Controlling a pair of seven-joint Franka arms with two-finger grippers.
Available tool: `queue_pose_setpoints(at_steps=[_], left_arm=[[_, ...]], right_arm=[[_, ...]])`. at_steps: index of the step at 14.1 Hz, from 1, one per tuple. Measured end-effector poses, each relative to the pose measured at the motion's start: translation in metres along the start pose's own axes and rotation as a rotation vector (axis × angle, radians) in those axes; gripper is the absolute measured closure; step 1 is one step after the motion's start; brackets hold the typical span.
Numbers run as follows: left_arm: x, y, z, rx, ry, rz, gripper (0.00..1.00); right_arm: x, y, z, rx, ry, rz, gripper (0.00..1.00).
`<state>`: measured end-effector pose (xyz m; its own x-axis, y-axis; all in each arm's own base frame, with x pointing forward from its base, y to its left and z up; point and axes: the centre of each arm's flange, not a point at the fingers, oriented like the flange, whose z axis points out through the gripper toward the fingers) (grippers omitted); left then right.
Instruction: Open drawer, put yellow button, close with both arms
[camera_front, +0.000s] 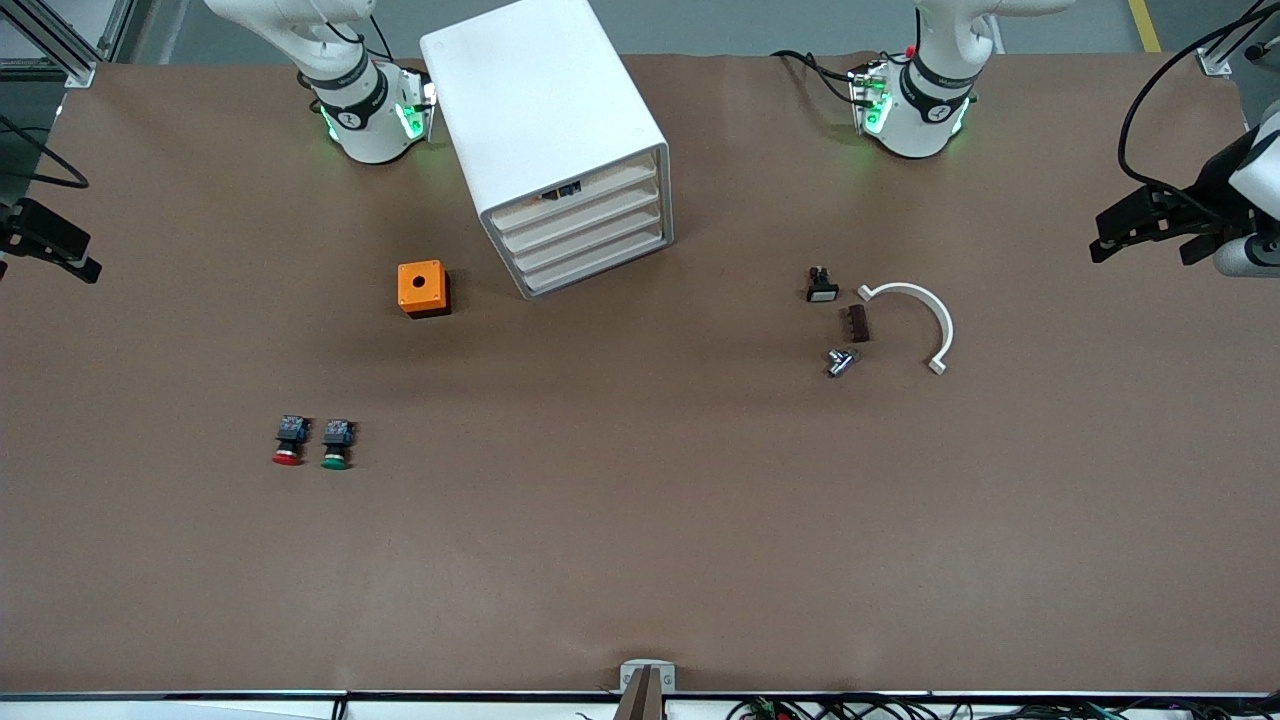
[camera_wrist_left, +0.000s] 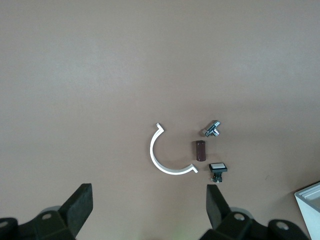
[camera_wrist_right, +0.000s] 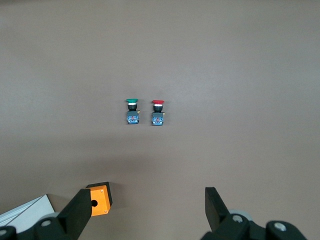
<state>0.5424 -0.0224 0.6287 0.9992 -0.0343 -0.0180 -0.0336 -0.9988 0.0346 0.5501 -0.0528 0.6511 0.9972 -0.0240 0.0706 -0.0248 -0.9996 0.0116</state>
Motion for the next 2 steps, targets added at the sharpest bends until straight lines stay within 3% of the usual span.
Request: queue_pose_setpoints(at_steps=[2], left_arm=[[-0.0001, -0.0001, 0.0004, 0.0, -0.003, 0.0, 0.0]], right_arm=[[0.0, 0.0, 0.0, 0.0, 0.0, 0.0, 0.0]])
